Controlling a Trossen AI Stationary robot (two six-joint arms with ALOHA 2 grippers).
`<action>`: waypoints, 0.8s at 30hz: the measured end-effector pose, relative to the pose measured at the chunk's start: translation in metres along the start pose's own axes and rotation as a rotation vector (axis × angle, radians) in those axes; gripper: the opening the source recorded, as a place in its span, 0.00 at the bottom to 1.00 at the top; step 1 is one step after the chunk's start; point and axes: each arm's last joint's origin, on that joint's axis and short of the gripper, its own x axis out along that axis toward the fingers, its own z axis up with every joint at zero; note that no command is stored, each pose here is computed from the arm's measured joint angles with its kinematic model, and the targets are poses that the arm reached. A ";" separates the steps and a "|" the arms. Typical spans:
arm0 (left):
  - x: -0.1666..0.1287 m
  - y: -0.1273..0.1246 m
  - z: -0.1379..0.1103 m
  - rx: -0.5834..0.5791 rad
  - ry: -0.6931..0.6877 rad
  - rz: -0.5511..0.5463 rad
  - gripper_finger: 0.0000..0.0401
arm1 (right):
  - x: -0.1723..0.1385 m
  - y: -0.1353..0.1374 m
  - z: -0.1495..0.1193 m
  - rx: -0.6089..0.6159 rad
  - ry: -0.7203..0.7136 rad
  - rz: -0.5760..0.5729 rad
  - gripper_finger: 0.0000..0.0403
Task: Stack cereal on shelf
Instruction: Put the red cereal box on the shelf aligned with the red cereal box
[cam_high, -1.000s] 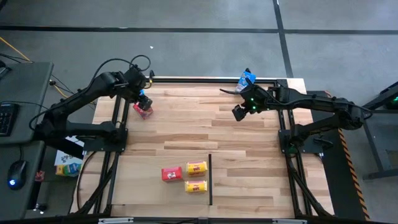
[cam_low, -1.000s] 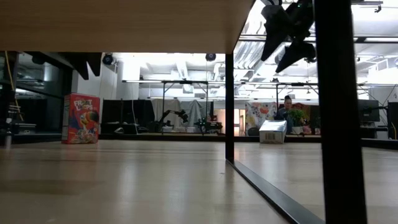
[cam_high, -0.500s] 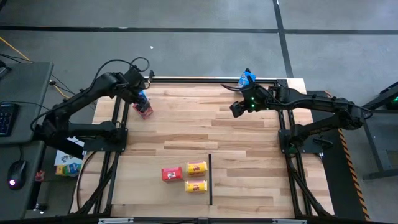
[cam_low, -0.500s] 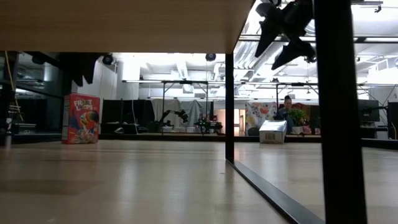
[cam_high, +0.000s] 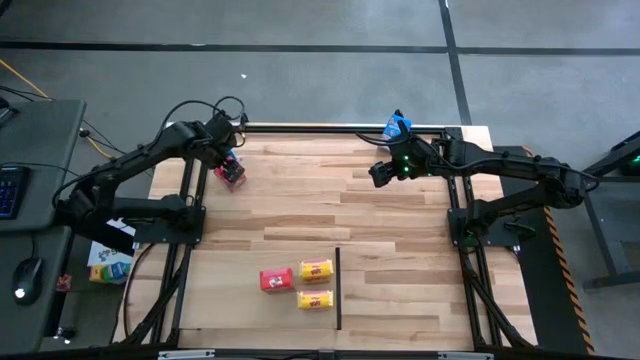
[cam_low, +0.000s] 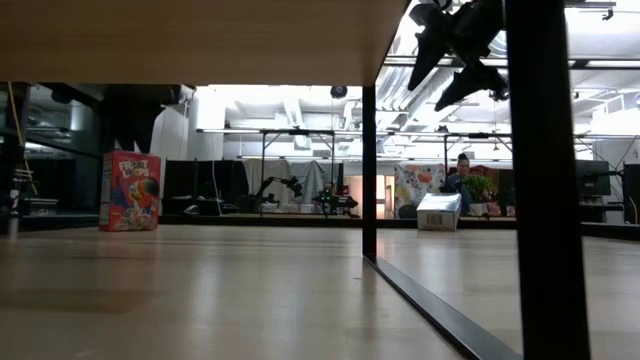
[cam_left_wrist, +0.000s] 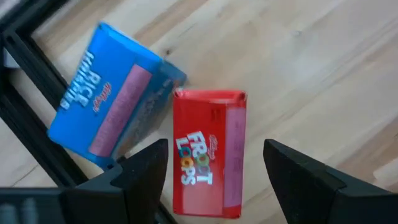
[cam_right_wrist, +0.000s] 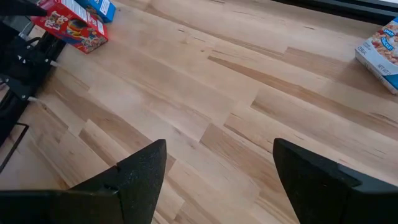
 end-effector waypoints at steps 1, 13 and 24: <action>0.002 0.000 0.000 0.008 0.014 -0.001 0.64 | 0.000 0.000 0.000 -0.001 0.000 0.000 0.71; 0.025 -0.007 0.010 0.047 0.137 -0.019 0.64 | 0.000 -0.001 0.001 -0.002 -0.024 -0.024 0.71; 0.031 -0.007 0.012 0.044 0.164 0.024 0.64 | 0.000 -0.002 0.002 -0.002 -0.054 -0.054 0.71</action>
